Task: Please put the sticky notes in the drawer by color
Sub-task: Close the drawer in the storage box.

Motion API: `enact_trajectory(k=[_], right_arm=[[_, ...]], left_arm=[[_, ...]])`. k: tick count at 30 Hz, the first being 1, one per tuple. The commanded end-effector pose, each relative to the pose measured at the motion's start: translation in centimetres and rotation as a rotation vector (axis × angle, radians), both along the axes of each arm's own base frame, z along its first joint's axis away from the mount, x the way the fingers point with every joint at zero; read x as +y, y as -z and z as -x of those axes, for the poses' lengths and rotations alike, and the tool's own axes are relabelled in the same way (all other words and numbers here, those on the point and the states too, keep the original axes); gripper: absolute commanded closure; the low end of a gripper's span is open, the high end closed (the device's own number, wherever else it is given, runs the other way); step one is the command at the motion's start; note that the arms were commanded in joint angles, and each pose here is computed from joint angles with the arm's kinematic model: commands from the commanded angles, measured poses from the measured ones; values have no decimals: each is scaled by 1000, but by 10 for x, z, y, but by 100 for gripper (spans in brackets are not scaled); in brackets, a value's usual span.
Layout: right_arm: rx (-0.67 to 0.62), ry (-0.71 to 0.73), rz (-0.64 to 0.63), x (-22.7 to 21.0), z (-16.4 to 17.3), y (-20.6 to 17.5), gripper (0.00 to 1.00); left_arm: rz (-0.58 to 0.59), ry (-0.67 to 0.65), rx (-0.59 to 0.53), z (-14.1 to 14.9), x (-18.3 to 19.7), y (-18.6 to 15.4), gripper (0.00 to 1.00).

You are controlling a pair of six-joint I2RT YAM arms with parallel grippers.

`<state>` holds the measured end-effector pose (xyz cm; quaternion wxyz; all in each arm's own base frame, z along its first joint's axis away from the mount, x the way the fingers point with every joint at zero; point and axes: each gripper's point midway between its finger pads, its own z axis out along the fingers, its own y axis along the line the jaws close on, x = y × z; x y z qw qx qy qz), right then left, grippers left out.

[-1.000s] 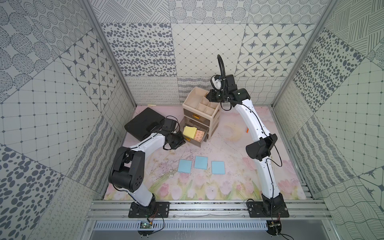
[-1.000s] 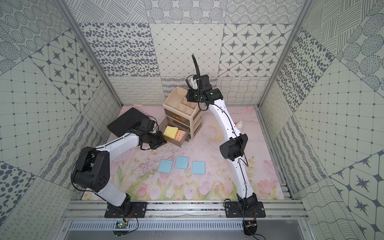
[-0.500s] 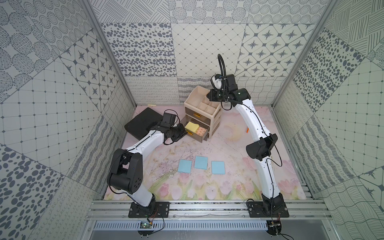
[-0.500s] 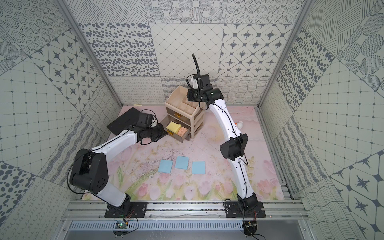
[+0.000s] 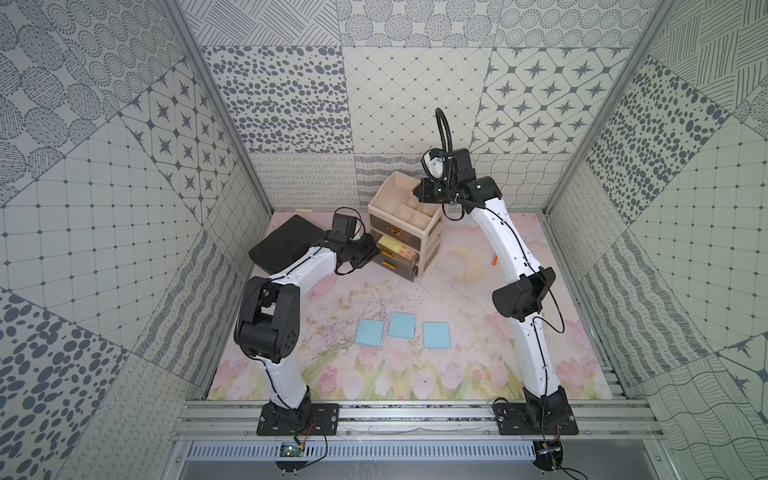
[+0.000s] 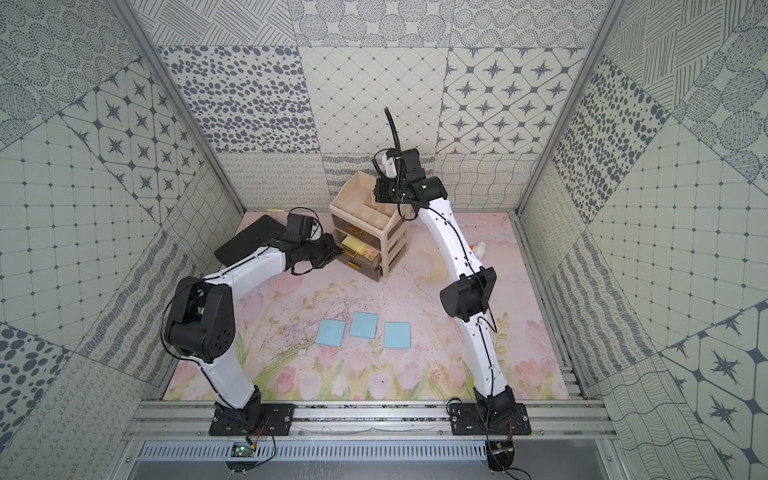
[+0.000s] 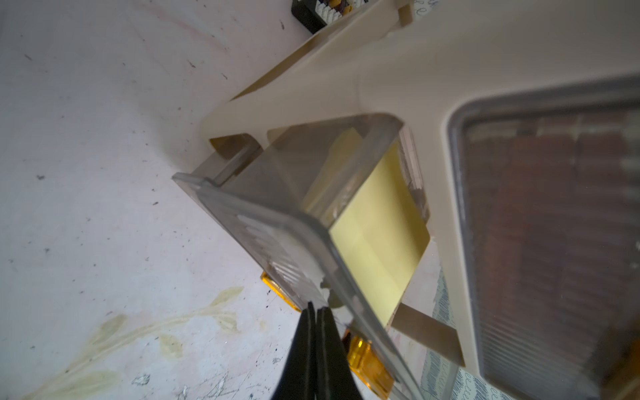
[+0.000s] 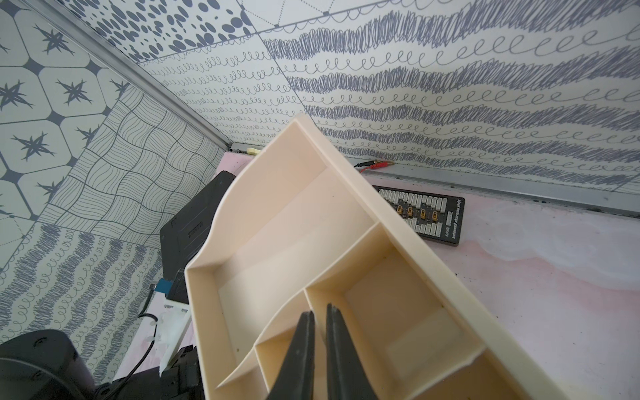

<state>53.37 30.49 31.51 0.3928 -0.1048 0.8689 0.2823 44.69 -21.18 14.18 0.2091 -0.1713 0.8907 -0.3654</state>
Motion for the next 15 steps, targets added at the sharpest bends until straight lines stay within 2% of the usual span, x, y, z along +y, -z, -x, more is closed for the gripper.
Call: enact_trajectory(k=[1, 8, 15], right_arm=[[131, -87, 38, 14, 25, 35, 89], [147, -109, 42, 15, 31, 37, 89], [153, -129, 37, 18, 35, 38, 90]], left_arm=[[83, 50, -148, -30, -21, -31, 100], [83, 63, -182, -51, -31, -36, 100], [92, 77, -170, -48, -36, -35, 97]])
